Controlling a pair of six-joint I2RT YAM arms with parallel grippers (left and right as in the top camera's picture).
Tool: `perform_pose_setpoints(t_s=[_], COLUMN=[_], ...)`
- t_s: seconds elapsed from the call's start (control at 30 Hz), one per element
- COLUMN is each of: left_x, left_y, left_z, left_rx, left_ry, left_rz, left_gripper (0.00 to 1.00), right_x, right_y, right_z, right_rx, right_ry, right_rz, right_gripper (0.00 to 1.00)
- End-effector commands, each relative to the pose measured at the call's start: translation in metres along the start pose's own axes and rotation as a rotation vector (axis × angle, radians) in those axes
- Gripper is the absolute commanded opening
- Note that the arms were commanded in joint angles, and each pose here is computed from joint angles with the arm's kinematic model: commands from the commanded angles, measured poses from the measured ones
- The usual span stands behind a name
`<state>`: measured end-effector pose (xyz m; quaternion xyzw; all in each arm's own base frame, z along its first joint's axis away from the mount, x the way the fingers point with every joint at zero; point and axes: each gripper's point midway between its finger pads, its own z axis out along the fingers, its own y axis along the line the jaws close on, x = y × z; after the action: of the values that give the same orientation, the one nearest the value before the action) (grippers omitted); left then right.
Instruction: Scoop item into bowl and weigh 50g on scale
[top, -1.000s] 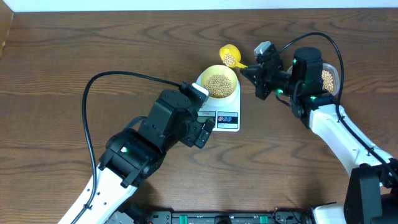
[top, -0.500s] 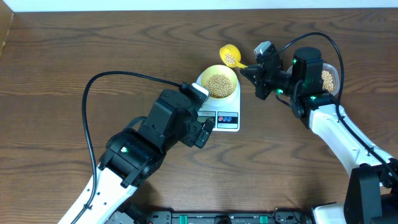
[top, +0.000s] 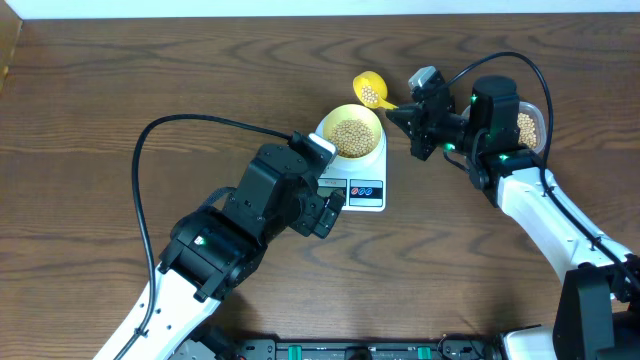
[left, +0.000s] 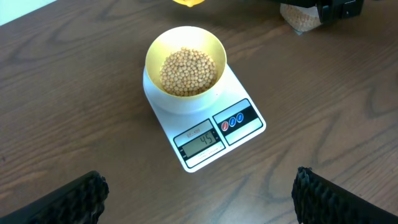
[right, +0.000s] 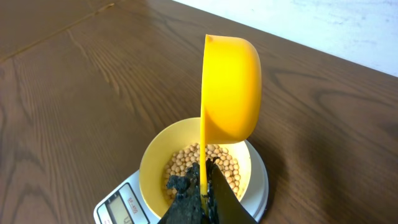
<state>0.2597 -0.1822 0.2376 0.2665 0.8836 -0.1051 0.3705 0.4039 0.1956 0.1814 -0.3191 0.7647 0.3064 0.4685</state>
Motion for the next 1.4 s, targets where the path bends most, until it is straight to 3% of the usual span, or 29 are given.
perform_pose_setpoints(t_s=[0.0, 1.37], left_x=[0.0015, 0.0015], left_y=[-0.0003, -0.0003], left_z=[0.0015, 0.0015], left_rx=[0.006, 0.006], left_ry=[0.008, 0.008], left_rz=[0.014, 0.014], left_gripper=[0.97, 0.97], right_x=[0.0034, 0.0049], right_y=[0.0011, -0.0041], right_z=[0.0025, 0.0023], right_rx=[-0.007, 0.021], right_ry=[0.008, 0.016], right_rz=[-0.009, -0.097], right_gripper=[0.01, 0.01])
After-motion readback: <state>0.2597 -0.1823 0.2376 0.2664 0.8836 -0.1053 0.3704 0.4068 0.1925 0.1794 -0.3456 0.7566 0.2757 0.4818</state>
